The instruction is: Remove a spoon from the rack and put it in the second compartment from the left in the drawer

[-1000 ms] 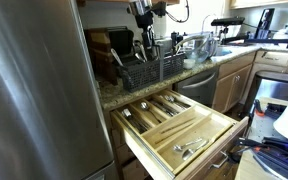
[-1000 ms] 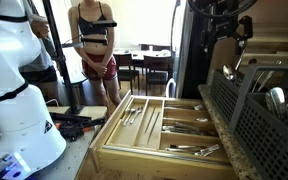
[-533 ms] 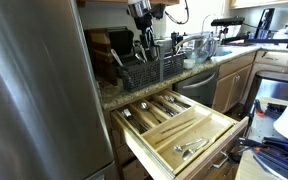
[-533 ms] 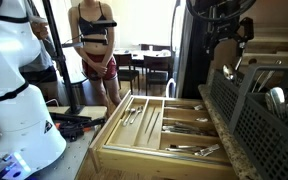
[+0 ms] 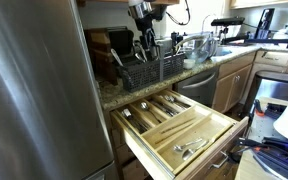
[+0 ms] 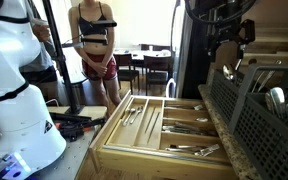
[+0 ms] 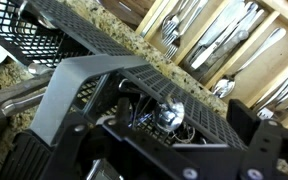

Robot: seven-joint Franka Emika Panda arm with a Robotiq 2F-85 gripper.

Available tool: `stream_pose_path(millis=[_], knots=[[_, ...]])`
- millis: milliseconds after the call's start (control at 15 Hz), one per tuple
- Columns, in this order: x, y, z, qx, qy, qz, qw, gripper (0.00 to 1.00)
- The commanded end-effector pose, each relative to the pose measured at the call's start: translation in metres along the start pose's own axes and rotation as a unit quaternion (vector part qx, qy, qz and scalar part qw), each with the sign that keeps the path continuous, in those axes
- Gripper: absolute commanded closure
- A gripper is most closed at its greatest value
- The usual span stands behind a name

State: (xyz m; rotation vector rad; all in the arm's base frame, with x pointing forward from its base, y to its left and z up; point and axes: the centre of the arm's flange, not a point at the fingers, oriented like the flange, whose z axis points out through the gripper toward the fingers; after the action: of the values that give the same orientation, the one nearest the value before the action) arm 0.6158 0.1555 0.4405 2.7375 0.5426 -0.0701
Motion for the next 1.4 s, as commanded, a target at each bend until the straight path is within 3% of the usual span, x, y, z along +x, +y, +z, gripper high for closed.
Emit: stream_pose_path(millis=[0, 1333], knots=[[0.005, -0.003, 0.004, -0.013, -0.006, 0.014, 0.9998, 0.00], [0.019, 0.004, 0.022, -0.025, -0.013, 0.024, 0.9993, 0.00]])
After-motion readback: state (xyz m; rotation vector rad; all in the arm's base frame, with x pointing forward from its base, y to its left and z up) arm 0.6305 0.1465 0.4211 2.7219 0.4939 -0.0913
